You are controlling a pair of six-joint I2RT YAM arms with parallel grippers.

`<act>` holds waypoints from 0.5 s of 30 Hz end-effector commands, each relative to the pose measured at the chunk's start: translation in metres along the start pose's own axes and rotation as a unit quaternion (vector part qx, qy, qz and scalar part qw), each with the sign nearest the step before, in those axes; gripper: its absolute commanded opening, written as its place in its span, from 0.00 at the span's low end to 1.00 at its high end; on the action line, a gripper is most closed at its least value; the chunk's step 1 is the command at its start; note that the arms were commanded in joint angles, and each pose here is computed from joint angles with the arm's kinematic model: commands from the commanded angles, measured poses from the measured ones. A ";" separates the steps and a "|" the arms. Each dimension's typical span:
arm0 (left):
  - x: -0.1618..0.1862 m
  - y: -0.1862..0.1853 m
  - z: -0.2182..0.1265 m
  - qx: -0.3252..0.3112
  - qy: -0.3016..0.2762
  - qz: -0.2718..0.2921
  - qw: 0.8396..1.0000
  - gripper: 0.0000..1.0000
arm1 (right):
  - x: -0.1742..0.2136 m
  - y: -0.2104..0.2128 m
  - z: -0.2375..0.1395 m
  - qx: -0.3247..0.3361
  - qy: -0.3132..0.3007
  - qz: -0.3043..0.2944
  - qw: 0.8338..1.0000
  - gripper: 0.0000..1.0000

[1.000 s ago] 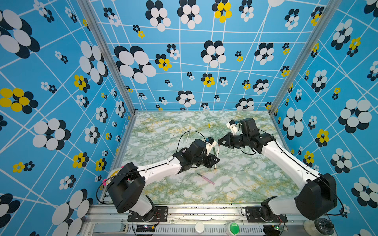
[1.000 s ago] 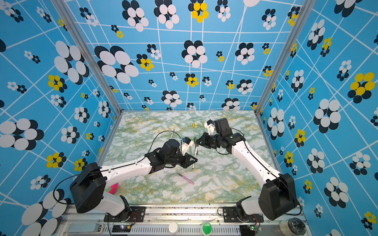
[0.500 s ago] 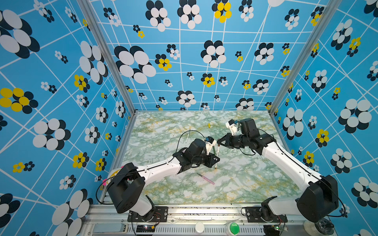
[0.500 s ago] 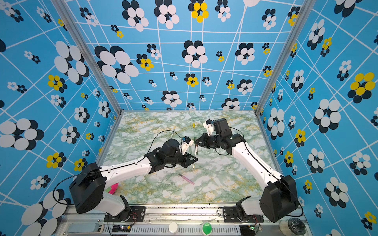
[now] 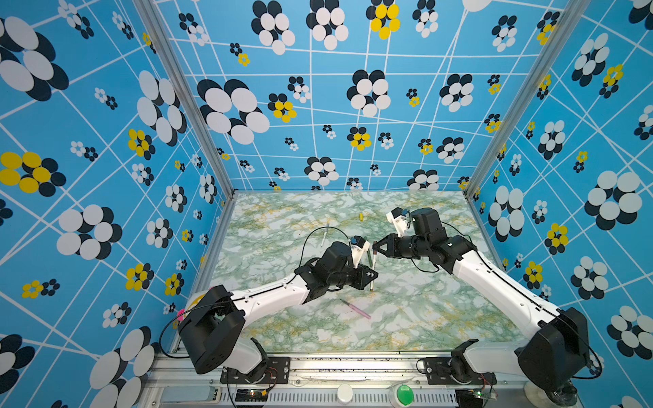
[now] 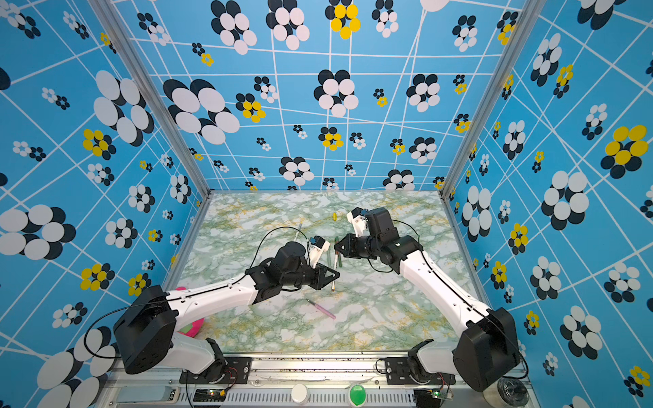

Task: Insert the pens into the pen caps
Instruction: 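Lower the red cap onto the marker tip held by the left gripper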

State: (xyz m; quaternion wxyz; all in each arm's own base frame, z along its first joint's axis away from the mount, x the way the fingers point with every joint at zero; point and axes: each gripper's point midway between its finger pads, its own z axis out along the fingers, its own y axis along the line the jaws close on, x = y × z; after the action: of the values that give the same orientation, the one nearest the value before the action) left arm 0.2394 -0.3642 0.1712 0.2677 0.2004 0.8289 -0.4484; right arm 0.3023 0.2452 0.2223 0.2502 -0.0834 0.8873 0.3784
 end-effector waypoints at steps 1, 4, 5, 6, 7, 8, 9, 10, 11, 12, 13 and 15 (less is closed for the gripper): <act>-0.036 -0.008 -0.014 0.005 -0.068 0.018 0.998 0.00 | 0.025 -0.004 0.004 0.006 0.038 0.005 0.999 0.00; -0.038 -0.008 -0.016 0.005 -0.071 0.020 0.997 0.00 | 0.028 -0.005 0.007 0.008 0.042 0.008 0.999 0.00; -0.039 -0.007 -0.017 0.003 -0.071 0.022 0.997 0.00 | 0.030 -0.006 0.008 0.008 0.044 0.008 0.999 0.00; -0.039 -0.007 -0.017 0.002 -0.071 0.025 0.997 0.00 | 0.031 -0.006 0.008 0.008 0.046 0.008 0.999 0.00; -0.040 -0.008 -0.019 0.000 -0.071 0.030 0.997 0.00 | 0.033 -0.007 0.009 0.009 0.048 0.009 0.999 0.00; -0.041 -0.007 -0.020 -0.003 -0.072 0.035 0.997 0.00 | 0.034 -0.007 0.010 0.008 0.049 0.008 0.999 0.00; -0.042 -0.008 -0.021 -0.005 -0.073 0.041 0.996 0.00 | 0.035 -0.008 0.010 0.008 0.051 0.008 0.999 0.00; -0.043 -0.007 -0.023 -0.008 -0.075 0.046 0.996 0.00 | 0.036 -0.009 0.011 0.009 0.053 0.009 0.999 0.00; -0.046 -0.008 -0.024 -0.009 -0.077 0.053 0.996 0.00 | 0.037 -0.009 0.012 0.006 0.056 0.007 0.998 0.00; -0.047 -0.009 -0.026 -0.010 -0.079 0.059 0.995 0.00 | 0.038 -0.008 0.013 0.005 0.058 0.006 0.998 0.00; -0.049 -0.008 -0.028 -0.014 -0.081 0.064 0.995 0.00 | 0.039 -0.009 0.013 0.006 0.060 0.006 0.998 0.00; -0.054 -0.009 -0.031 -0.017 -0.085 0.073 0.994 0.00 | 0.040 -0.009 0.015 0.005 0.063 0.005 0.998 0.00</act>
State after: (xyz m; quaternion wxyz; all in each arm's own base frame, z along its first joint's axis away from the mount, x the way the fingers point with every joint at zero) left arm 0.2446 -0.3513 0.1708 0.2804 0.2082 0.8352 -0.4249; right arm 0.2981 0.2533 0.2174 0.2508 -0.0960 0.8828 0.3854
